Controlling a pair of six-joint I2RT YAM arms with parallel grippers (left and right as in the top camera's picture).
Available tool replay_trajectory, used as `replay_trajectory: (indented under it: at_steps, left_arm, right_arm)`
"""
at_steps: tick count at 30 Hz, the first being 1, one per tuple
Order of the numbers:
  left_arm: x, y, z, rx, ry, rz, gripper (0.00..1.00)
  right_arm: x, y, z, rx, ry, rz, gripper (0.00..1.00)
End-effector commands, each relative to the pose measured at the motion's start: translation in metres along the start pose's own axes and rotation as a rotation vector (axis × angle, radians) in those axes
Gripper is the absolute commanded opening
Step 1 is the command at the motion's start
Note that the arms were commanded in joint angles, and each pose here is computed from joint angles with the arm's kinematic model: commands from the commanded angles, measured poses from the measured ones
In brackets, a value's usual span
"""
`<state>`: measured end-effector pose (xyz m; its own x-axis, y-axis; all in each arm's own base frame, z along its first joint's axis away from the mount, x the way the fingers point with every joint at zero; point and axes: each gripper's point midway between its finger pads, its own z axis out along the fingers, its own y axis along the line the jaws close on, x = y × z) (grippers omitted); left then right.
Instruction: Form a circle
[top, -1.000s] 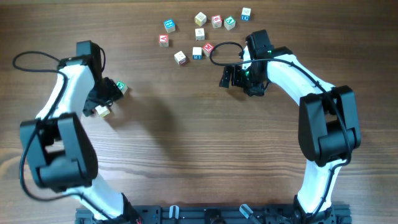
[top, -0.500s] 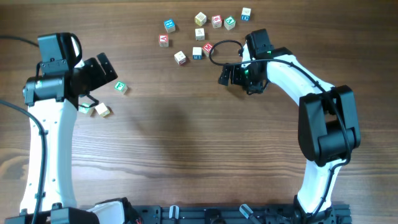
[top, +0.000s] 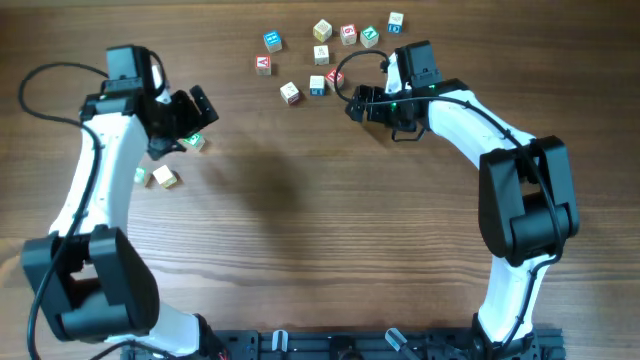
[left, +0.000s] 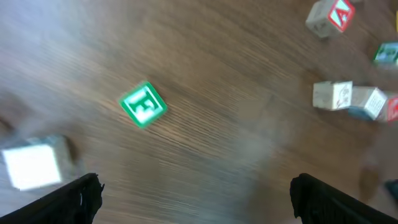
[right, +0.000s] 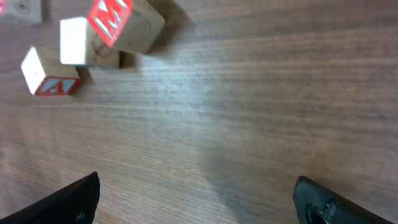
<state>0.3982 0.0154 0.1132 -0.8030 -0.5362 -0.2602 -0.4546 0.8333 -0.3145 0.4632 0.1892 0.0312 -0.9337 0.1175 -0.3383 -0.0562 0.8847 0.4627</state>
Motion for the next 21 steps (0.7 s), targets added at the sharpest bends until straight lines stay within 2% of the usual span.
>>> replay_trajectory:
  at_steps: [1,4,7,10,12,17,19,21]
  left_arm:
    - [0.005,-0.011,0.010,-0.027,-0.003,-0.233,1.00]
    - [0.011,-0.009,0.022,-0.135,-0.039,-0.251,1.00]
    - [0.011,-0.004,0.023,-0.161,-0.045,-0.250,1.00]
    - [0.009,-0.002,0.023,-0.159,-0.050,-0.254,1.00]
    - [0.008,-0.002,0.023,-0.160,-0.051,-0.256,1.00]
    - [0.009,0.006,0.027,-0.196,-0.060,-0.294,1.00]
    - [0.007,0.022,0.034,-0.267,-0.091,-0.366,1.00]
    - [0.008,0.026,0.041,-0.277,-0.088,-0.420,1.00]
  right_arm:
    - [0.003,-0.004,0.012,0.008,0.000,-0.006,1.00]
    - [0.001,-0.003,0.011,0.005,-0.006,-0.007,1.00]
    - [0.000,-0.003,0.012,0.002,-0.010,-0.002,1.00]
    - [0.015,0.005,0.011,-0.041,0.060,0.177,1.00]
    - [0.027,0.007,0.010,-0.057,0.113,0.180,1.00]
    - [0.046,-0.017,0.007,0.062,0.172,0.107,1.00]
    - [0.053,-0.035,0.004,0.166,0.184,0.115,1.00]
    - [0.058,-0.044,0.002,0.214,0.198,0.120,1.00]
